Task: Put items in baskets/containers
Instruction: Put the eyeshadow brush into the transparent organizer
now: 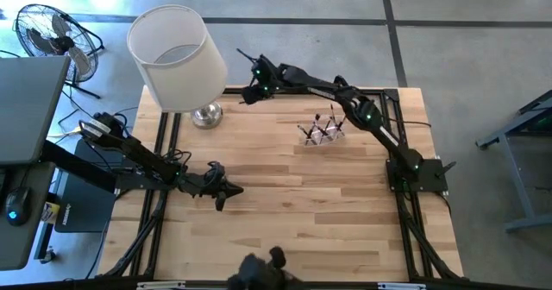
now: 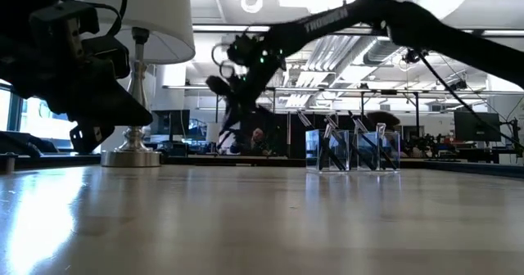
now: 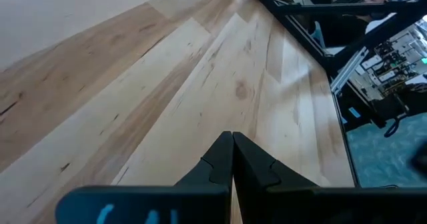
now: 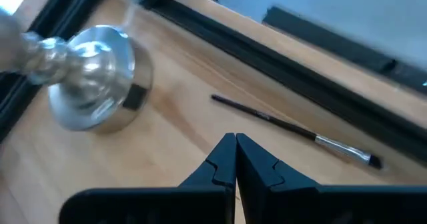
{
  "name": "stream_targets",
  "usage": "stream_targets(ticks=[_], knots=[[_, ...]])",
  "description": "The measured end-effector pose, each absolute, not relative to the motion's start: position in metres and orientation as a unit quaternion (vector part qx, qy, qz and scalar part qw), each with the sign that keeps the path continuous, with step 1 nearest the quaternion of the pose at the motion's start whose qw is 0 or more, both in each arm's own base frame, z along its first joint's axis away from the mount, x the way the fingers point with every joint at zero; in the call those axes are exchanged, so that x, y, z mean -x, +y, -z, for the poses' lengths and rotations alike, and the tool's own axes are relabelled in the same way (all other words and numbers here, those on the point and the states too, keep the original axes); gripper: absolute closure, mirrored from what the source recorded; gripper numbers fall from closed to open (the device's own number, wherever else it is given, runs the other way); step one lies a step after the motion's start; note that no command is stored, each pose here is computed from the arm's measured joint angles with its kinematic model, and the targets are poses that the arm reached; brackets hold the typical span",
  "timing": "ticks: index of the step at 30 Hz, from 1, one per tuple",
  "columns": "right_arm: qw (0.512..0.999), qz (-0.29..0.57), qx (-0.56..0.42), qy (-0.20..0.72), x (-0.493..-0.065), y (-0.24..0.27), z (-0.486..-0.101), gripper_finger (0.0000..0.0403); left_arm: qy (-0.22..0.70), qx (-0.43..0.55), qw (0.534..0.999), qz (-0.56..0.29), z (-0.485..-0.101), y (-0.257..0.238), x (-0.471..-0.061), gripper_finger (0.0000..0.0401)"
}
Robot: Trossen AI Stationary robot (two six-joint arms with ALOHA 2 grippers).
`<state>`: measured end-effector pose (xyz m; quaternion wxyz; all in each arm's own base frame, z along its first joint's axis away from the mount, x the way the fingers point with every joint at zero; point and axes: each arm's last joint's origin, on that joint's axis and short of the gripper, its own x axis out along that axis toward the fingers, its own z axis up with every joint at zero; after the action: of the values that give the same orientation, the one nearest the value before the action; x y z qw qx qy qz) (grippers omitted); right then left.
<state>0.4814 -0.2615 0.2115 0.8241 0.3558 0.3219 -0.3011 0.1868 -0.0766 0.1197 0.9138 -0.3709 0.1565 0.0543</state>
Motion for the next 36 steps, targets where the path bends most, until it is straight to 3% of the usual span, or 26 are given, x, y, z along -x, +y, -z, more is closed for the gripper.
stream_targets(ticks=[11, 25, 31, 36], knots=[[0.716, 0.349, -0.541, 0.271, -0.448, -0.309, -0.153, 0.0403, 0.153, 0.389, 0.905, -0.078, -0.114, -0.070, -0.176, 0.0401], [0.640, 0.398, -0.604, 0.260, -0.427, -0.329, -0.129, 0.0403, 0.151, 0.391, 0.905, -0.076, -0.115, -0.070, -0.175, 0.0400], [0.642, 0.377, -0.609, 0.273, -0.425, -0.330, -0.128, 0.0403, 0.147, 0.390, 0.905, -0.083, -0.115, -0.070, -0.175, 0.0400], [0.656, 0.294, -0.615, 0.323, -0.421, -0.329, -0.129, 0.0403, 0.142, 0.387, 0.907, -0.091, -0.115, -0.069, -0.175, 0.0400]])
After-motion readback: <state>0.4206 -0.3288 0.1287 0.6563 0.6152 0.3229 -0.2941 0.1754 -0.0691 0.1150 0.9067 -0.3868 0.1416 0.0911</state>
